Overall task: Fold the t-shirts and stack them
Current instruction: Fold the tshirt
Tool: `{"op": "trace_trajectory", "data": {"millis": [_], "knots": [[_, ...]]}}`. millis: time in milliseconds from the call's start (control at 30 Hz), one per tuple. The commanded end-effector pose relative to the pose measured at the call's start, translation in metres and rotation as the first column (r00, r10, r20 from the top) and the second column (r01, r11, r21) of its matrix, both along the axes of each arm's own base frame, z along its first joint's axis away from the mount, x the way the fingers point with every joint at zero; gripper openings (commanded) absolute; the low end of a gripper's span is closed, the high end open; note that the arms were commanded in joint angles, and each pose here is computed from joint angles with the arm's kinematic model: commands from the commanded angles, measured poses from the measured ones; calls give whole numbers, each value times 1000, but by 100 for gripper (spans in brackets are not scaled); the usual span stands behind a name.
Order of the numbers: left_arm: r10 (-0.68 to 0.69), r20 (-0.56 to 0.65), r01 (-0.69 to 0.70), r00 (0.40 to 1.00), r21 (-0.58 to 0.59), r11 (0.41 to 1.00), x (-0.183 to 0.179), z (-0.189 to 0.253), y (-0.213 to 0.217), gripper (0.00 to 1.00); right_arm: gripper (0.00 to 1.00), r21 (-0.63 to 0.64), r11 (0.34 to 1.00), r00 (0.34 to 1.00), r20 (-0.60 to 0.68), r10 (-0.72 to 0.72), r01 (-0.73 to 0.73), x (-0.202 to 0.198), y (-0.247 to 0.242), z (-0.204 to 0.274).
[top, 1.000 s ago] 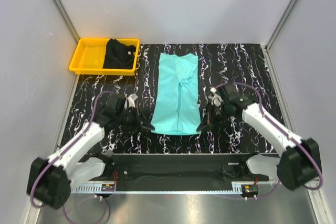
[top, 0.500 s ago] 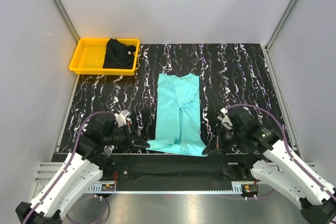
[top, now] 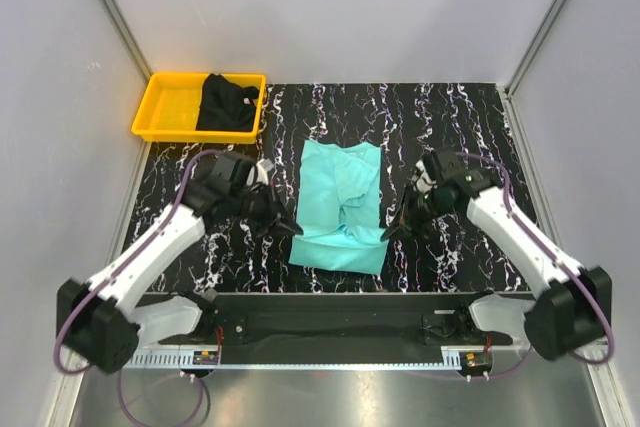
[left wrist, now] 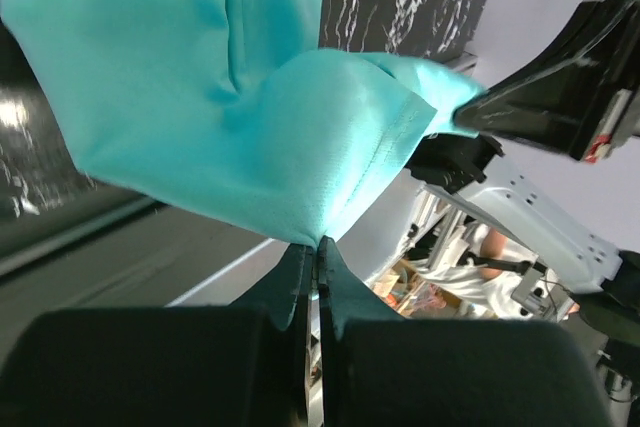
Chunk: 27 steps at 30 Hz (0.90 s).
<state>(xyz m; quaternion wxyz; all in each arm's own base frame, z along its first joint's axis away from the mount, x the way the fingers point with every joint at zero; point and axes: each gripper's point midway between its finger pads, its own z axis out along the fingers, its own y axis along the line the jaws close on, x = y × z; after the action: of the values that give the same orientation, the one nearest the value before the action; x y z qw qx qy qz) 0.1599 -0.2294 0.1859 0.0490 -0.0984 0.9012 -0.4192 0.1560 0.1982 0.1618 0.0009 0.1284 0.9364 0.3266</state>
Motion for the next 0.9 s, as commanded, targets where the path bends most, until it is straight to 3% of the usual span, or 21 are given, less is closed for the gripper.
{"op": "trace_trajectory", "data": {"millis": [0, 333, 867], "knots": [[-41, 111, 41, 993, 3, 999, 35, 14, -11, 0, 0, 64, 993, 992, 87, 96, -102, 33, 1, 15], [-48, 47, 46, 998, 56, 997, 104, -19, -14, 0, 0, 71, 986, 989, 36, 147, -149, 98, 5, -16], [-47, -34, 51, 998, 117, 992, 152, -76, -3, 0, 1, 124, 978, 985, -34, 171, -166, 146, 1, -59]]}}
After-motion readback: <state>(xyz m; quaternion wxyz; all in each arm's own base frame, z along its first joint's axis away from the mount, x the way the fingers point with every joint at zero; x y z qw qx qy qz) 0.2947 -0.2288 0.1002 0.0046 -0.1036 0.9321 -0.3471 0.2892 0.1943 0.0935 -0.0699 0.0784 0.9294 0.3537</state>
